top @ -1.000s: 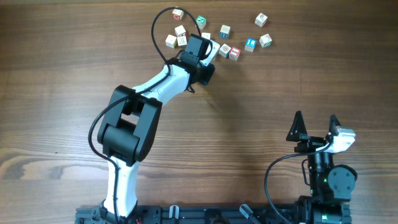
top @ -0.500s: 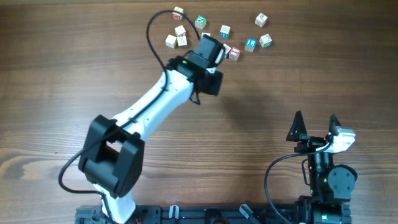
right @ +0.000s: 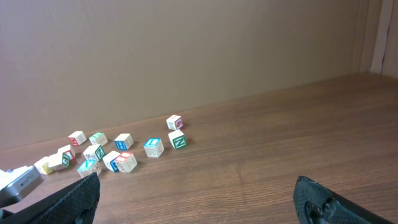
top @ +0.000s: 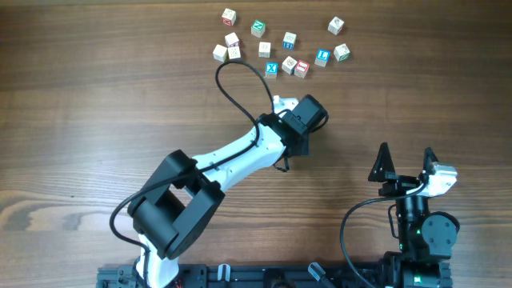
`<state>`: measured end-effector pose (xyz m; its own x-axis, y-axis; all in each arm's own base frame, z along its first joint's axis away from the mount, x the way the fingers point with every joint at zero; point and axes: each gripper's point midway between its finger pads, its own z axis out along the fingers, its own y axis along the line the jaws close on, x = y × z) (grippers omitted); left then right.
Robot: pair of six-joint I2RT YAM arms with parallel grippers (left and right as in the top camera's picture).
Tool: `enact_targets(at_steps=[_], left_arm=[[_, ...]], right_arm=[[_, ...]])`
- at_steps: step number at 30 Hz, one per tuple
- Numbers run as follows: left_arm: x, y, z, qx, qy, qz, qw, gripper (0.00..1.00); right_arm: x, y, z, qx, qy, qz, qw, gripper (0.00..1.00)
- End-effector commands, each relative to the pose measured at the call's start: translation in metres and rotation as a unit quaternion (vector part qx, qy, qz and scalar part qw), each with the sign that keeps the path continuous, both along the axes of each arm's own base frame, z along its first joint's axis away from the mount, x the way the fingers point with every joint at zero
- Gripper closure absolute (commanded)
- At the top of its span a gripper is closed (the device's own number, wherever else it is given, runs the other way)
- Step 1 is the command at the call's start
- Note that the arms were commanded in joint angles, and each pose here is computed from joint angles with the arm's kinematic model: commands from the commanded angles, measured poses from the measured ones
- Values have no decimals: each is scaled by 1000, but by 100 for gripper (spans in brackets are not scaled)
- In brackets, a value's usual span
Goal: Form a tower
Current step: 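Carry the cream block to the table center and release it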
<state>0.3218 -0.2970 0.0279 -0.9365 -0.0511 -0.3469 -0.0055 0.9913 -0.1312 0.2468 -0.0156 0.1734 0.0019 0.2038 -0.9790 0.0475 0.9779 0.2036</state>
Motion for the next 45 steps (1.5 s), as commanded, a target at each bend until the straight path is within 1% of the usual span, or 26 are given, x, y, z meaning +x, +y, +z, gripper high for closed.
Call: enact_targets(at_steps=[1, 6, 9, 15, 20, 24, 27, 32, 33, 35, 36, 38, 45], left_arm=[[7, 4, -3, 6, -19, 34, 999, 82], [7, 6, -3, 11, -20, 35, 999, 81], [10, 13, -2, 27, -31, 41, 998, 82], [11, 11, -13, 31, -27, 41, 998, 81], [12, 11, -13, 29, -29, 41, 998, 73], [12, 10, -13, 29, -30, 42, 998, 73], [19, 15, -10, 40, -50, 49, 997, 73], [20, 8, -8, 32, -56, 42, 997, 73], [18, 2, -7, 30, -59, 25, 997, 73], [11, -22, -8, 20, -65, -51, 996, 72], [9, -29, -10, 25, -73, -67, 995, 65], [8, -30, -11, 27, -74, -68, 995, 64], [12, -23, -12, 29, -71, -56, 995, 66]], right_arm=[[0, 4, 1, 3, -4, 10, 1000, 0], [0, 4, 1, 3, -4, 10, 1000, 0], [0, 4, 1, 3, -4, 10, 1000, 0], [0, 4, 1, 3, -4, 10, 1000, 0], [0, 4, 1, 3, -4, 10, 1000, 0], [0, 4, 1, 3, -4, 10, 1000, 0], [0, 4, 1, 3, -4, 10, 1000, 0], [0, 4, 1, 3, -4, 10, 1000, 0], [0, 4, 1, 3, -4, 10, 1000, 0], [0, 4, 1, 3, -4, 10, 1000, 0], [0, 4, 1, 3, -4, 10, 1000, 0], [0, 4, 1, 3, -4, 10, 1000, 0], [0, 4, 1, 3, -4, 10, 1000, 0]])
